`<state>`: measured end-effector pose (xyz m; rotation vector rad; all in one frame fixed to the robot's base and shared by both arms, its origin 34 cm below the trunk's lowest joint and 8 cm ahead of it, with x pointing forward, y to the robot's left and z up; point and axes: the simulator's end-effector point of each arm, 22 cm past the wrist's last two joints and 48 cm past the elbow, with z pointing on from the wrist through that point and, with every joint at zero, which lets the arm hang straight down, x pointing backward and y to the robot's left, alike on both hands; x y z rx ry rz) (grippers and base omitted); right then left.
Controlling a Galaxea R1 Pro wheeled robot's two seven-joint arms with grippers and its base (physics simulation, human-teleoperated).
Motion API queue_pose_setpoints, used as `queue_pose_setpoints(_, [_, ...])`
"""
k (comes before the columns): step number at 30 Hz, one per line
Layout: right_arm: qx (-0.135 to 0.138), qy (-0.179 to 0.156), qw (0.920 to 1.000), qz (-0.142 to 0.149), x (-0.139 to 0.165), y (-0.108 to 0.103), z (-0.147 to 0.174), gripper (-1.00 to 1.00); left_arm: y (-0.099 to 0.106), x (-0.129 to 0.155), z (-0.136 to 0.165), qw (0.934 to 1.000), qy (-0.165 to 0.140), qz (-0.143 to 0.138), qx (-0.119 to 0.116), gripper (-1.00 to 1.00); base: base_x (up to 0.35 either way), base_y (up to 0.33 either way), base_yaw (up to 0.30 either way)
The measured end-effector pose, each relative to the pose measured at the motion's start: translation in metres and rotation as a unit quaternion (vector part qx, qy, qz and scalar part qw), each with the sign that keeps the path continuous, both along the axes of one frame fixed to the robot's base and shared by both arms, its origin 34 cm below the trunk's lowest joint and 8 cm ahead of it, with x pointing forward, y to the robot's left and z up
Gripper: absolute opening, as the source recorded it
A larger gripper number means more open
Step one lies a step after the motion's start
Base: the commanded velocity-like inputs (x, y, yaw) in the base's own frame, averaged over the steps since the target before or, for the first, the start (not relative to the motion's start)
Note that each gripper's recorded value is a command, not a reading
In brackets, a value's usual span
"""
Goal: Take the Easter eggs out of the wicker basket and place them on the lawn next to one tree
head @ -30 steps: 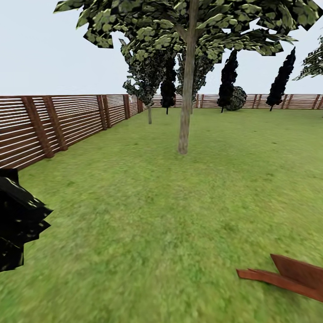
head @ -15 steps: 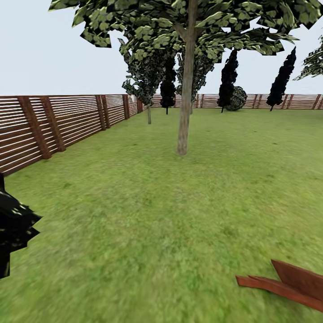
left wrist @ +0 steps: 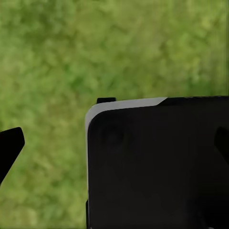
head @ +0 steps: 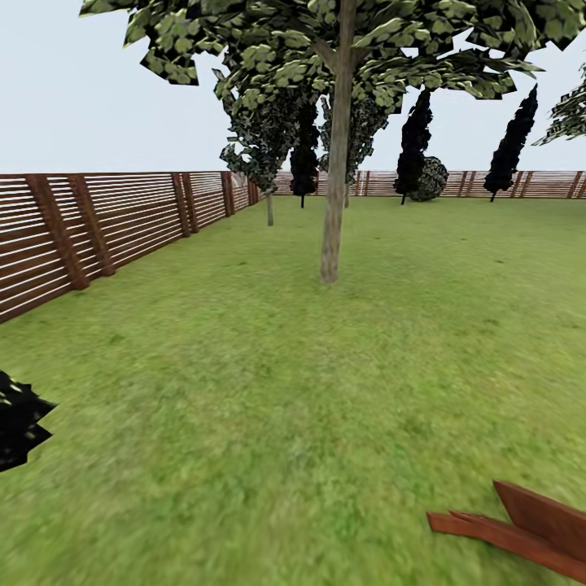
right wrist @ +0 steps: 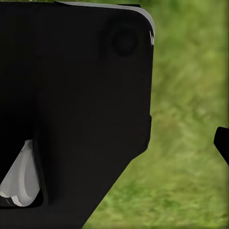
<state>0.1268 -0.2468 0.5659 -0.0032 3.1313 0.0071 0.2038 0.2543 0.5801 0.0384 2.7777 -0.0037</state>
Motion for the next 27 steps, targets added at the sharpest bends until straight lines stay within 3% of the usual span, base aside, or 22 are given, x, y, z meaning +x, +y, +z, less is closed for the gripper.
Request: queue_pose_setpoints(27, [0.000, 0.000, 1.0000, 0.000, 0.0000, -0.0001, 0.0000, 1.00, 0.0001, 0.0000, 0.0000, 1.0000, 0.000, 0.000, 0.000, 1.00, 0.135, -0.002, 0.000])
